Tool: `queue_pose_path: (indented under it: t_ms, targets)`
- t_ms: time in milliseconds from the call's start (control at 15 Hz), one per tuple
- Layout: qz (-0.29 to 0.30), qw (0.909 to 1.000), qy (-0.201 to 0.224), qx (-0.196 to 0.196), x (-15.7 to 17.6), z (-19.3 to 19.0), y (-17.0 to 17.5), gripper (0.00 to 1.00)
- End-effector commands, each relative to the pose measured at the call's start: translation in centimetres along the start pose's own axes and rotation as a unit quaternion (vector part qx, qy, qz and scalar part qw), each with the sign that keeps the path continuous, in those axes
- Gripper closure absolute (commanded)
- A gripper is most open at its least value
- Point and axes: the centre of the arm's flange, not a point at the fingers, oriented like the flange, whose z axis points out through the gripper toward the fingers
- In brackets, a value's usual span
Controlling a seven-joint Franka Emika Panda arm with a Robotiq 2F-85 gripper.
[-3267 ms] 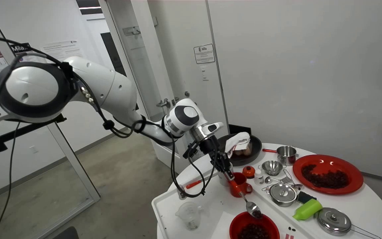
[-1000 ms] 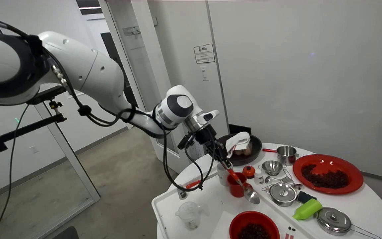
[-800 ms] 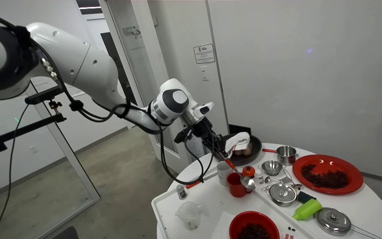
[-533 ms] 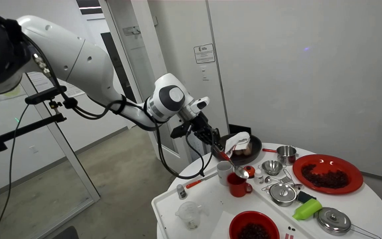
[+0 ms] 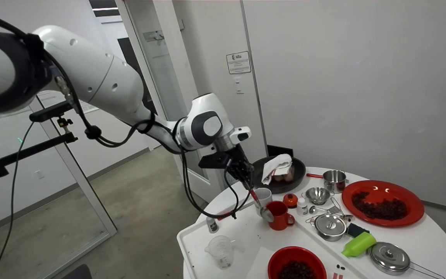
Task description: Move the spoon from the red bowl to the mug
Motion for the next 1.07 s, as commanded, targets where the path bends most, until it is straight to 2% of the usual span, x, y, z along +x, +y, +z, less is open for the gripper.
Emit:
queue_pose_path:
  t_ms: [0, 333, 800, 1000]
  targets:
    - [-0.014, 0.9995, -0.014, 0.025, 1.2, 2.1, 0.6, 0.92]
    - [-0.026, 0.9993, -0.021, 0.017, 1.9, 2.4, 0.7, 0.92]
    - [-0.049, 0.9987, 0.006, -0.017, 3.7, -0.7, -0.4, 0.92]
    - [-0.065, 0.9977, 0.017, -0.009, 4.4, -0.9, -1.3, 0.92]
